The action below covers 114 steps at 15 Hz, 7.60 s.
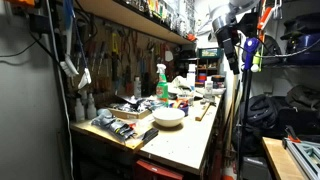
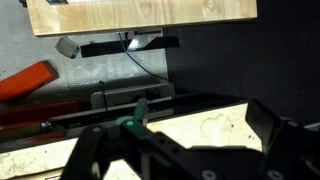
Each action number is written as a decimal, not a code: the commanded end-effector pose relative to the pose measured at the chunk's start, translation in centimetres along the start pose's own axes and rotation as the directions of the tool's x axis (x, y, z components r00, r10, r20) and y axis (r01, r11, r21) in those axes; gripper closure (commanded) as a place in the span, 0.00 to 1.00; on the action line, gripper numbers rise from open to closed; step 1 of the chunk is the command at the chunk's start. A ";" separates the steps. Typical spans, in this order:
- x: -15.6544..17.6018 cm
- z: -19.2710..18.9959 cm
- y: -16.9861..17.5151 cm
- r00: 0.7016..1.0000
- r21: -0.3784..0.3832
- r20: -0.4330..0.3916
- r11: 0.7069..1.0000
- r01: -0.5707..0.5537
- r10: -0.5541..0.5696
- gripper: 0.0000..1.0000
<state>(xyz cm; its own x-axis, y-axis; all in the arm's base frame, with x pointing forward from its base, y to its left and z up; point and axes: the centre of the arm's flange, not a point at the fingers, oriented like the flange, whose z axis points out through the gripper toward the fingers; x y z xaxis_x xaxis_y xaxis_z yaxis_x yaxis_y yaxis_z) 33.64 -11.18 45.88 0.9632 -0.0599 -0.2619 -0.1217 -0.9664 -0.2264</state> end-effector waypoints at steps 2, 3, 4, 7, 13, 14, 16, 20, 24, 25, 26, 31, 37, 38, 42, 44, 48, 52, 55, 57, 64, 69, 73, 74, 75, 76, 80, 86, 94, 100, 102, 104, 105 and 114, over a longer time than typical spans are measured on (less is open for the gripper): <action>0.0 0.0 0.0 1.000 0.000 0.000 1.000 0.000 0.000 0.00; 0.0 0.0 0.0 1.000 0.000 0.000 1.000 0.000 0.000 0.00; 0.0 0.0 0.0 1.000 0.000 0.000 1.000 0.000 0.000 0.00; 4.4 0.0 -2.2 0.984 -0.023 -0.136 0.992 -0.121 0.117 0.00; 12.9 -2.3 -4.8 0.844 -0.047 -0.481 0.954 -0.296 0.238 0.00; 14.2 -2.1 -5.0 0.810 -0.043 -0.525 0.943 -0.330 0.260 0.00; 16.1 -1.3 -4.2 0.754 -0.070 -0.590 0.912 -0.404 0.288 0.00; 15.9 -0.4 -2.9 0.742 -0.072 -0.587 0.892 -0.447 0.324 0.00; 17.5 0.6 -1.7 0.725 -0.069 -0.585 0.869 -0.491 0.363 0.00; 18.0 0.8 -1.1 0.703 -0.063 -0.604 0.857 -0.512 0.375 0.00; 18.8 1.1 -0.1 0.673 -0.051 -0.628 0.842 -0.537 0.391 0.00; 22.8 3.1 2.7 0.574 0.014 -0.682 0.792 -0.610 0.454 0.00; 26.8 4.4 3.2 0.528 0.026 -0.703 0.759 -0.651 0.477 0.00; 26.6 4.0 3.0 0.534 0.034 -0.679 0.748 -0.662 0.503 0.00; 26.4 4.1 3.1 0.541 0.030 -0.690 0.767 -0.641 0.480 0.00; 26.9 4.5 3.3 0.535 0.035 -0.694 0.765 -0.643 0.482 0.00; 29.2 6.3 6.0 0.584 -0.005 -0.667 0.781 -0.624 0.463 0.00; 30.8 7.9 7.8 0.632 -0.026 -0.628 0.799 -0.601 0.455 0.07; 32.0 8.4 8.8 0.647 -0.031 -0.613 0.804 -0.594 0.454 0.21; 32.6 8.7 9.6 0.658 -0.047 -0.603 0.803 -0.594 0.451 0.24; 32.2 9.4 11.4 0.710 -0.112 -0.556 0.808 -0.578 0.431 0.15; 30.0 8.4 10.6 0.746 -0.062 -0.515 0.850 -0.523 0.422 0.10; 29.5 8.5 10.9 0.715 0.001 -0.524 0.839 -0.543 0.463 0.15; 29.6 8.7 10.9 0.705 0.018 -0.524 0.834 -0.551 0.478 0.20; 29.6 9.1 10.9 0.696 0.035 -0.524 0.828 -0.559 0.492 0.32; 29.7 9.4 10.8 0.683 0.051 -0.530 0.822 -0.567 0.504 0.40; 30.2 10.1 10.6 0.632 0.090 -0.577 0.809 -0.580 0.517 0.40; 30.7 11.4 11.0 0.585 0.092 -0.634 0.801 -0.592 0.505 0.62; 29.7 10.2 12.1 0.583 0.016 -0.654 0.779 -0.627 0.483 0.96; 26.7 5.4 11.1 0.597 0.049 -0.655 0.814 -0.578 0.463 0.96; 25.7 3.9 10.6 0.596 0.039 -0.663 0.816 -0.576 0.452 0.96; 24.7 2.5 10.8 0.593 0.013 -0.668 0.804 -0.595 0.450 0.96; 24.1 2.0 11.0 0.599 -0.005 -0.670 0.804 -0.595 0.439 0.96; 21.1 2.6 13.1 0.681 -0.161 -0.632 0.797 -0.583 0.371 0.96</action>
<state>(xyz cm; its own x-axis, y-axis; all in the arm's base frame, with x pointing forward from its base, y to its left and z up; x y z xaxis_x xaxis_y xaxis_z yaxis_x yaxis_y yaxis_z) 53.83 -24.99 35.18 0.7355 -0.5679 0.3695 -0.6339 -0.7693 0.0796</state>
